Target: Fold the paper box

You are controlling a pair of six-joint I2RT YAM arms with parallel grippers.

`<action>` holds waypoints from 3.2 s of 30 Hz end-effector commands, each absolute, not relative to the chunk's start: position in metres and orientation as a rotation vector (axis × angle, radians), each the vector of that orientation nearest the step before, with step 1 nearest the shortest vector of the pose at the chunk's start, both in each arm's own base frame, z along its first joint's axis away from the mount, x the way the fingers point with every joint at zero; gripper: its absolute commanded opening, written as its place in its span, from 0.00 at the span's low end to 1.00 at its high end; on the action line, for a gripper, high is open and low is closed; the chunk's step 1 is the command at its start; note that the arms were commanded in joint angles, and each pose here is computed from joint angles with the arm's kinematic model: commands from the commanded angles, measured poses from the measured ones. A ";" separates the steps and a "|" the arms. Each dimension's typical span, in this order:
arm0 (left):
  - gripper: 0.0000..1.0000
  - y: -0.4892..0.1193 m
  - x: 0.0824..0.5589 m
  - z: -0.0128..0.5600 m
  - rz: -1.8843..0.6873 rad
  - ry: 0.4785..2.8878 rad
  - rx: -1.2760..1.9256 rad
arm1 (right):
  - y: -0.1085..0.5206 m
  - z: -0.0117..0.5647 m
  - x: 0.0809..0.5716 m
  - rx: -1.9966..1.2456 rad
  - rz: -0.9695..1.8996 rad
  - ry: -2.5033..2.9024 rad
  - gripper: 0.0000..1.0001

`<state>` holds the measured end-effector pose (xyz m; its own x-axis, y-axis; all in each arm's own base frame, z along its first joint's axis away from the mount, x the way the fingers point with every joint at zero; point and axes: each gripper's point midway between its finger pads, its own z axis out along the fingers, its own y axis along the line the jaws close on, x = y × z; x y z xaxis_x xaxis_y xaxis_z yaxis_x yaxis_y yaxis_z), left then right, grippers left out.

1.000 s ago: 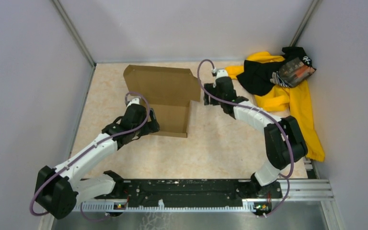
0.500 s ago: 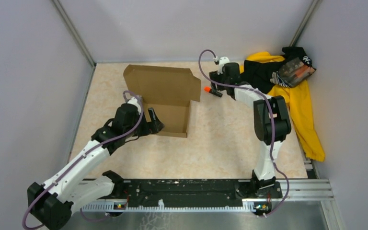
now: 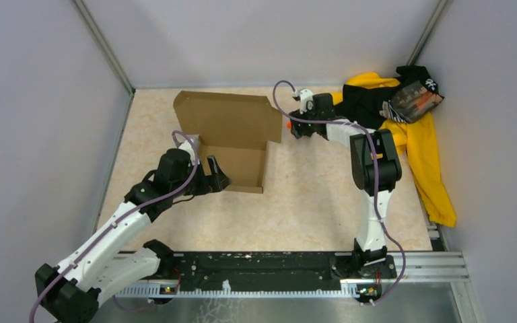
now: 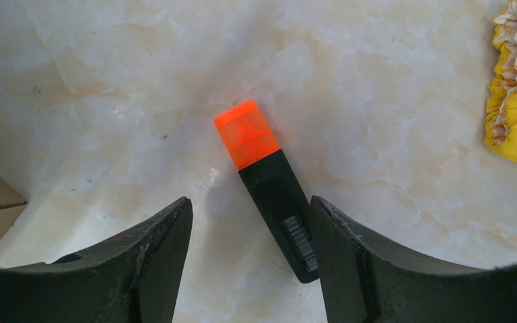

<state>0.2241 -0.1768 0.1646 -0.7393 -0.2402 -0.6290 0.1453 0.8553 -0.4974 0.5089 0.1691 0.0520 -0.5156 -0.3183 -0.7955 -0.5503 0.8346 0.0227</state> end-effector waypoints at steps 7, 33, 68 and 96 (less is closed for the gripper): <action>0.99 -0.180 0.220 0.185 -0.719 2.277 0.024 | 0.163 0.039 0.525 -0.650 0.240 2.273 0.61; 0.99 -0.161 0.229 0.220 -0.677 2.122 -0.108 | 0.148 0.095 0.440 -0.394 0.184 2.326 0.21; 0.99 -0.106 0.223 0.242 -0.446 2.026 -0.230 | 0.414 0.174 0.337 -0.873 0.605 2.021 0.29; 0.98 -0.077 0.307 0.186 -0.096 2.059 -0.435 | 0.280 0.183 0.313 -0.413 0.263 2.097 0.64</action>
